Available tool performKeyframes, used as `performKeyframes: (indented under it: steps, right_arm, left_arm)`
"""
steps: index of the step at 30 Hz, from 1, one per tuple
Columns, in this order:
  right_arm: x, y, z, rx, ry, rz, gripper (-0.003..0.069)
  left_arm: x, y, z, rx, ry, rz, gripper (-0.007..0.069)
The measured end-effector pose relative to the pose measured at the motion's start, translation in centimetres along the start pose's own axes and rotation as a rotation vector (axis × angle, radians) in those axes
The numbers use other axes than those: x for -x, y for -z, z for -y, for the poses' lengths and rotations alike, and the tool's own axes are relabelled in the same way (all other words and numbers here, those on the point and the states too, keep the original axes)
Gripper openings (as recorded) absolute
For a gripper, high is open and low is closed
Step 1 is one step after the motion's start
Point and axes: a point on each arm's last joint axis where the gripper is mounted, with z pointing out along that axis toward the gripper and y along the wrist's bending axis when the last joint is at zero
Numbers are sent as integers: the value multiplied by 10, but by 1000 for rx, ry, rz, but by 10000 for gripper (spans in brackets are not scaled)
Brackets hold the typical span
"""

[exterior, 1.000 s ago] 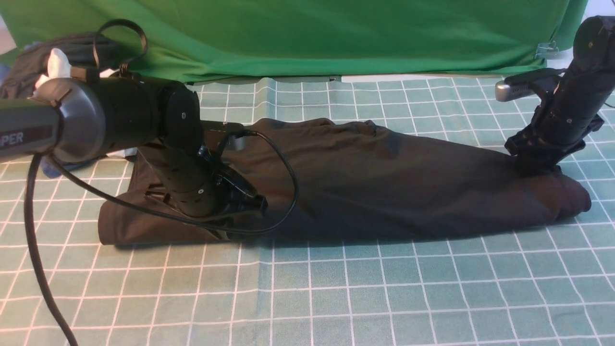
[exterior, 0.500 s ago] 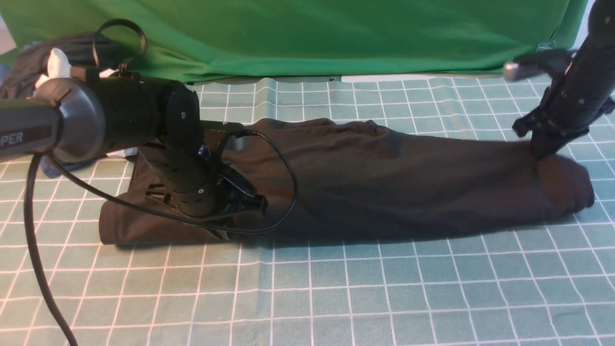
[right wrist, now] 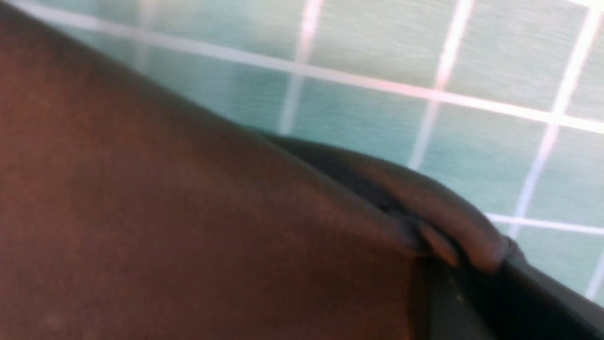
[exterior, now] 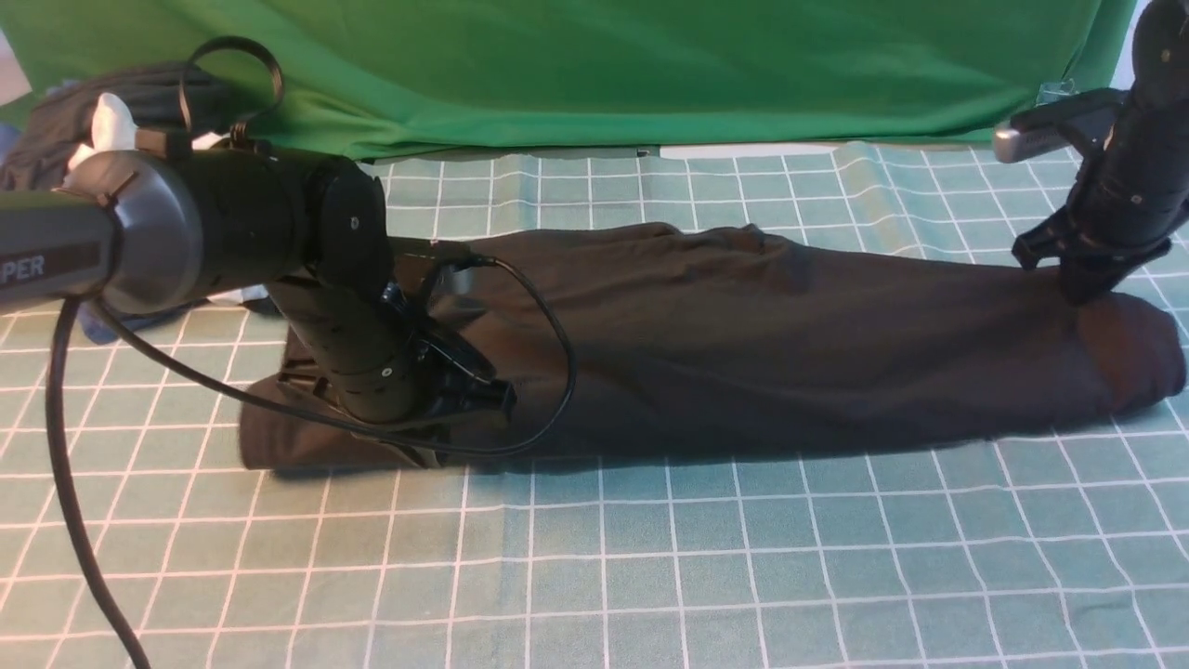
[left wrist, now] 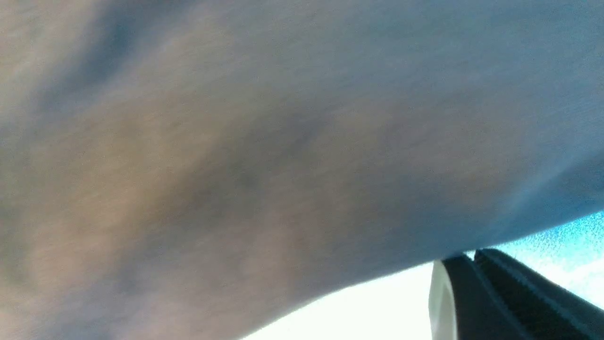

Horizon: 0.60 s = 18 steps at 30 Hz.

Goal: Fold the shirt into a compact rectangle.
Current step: 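Pull the folded dark garment lengthwise by its ends to straighten it flat on the table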

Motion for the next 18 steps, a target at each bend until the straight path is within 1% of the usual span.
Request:
performKeyframes:
  steps: [1, 2, 5, 7, 8, 9, 10, 11, 15, 18]
  right_arm:
    - [0, 0, 1, -4, -4, -1, 156]
    - [0, 1, 2, -16, -12, -2, 190]
    - [-1, 6, 4, -30, -17, -14, 242]
    - [-1, 19, 6, -43, -42, -14, 294]
    - [-1, 19, 7, -44, -45, -12, 294]
    - [0, 31, 8, -52, -59, -2, 328]
    - [0, 34, 9, -54, -65, 2, 335]
    - [0, 44, 10, -58, -73, 10, 358]
    - [-2, 69, 9, -53, -85, 49, 372]
    - [-3, 85, 4, -29, -91, 89, 364]
  left_arm:
    - [0, 0, 0, 0, 0, 0, 7]
    - [1, 1, 0, 1, -2, 3, 7]
    - [6, 7, 0, 9, -12, 29, 7]
    - [14, 21, 2, 7, -16, 73, 7]
    - [14, 22, 2, 7, -17, 77, 7]
    - [20, 32, 4, 5, -17, 97, 7]
    - [22, 34, 4, 4, -18, 105, 7]
    - [29, 45, 4, 14, -24, 131, 7]
    - [49, 75, -9, 35, 53, 205, 7]
    - [67, 102, -34, 44, 138, 286, 7]
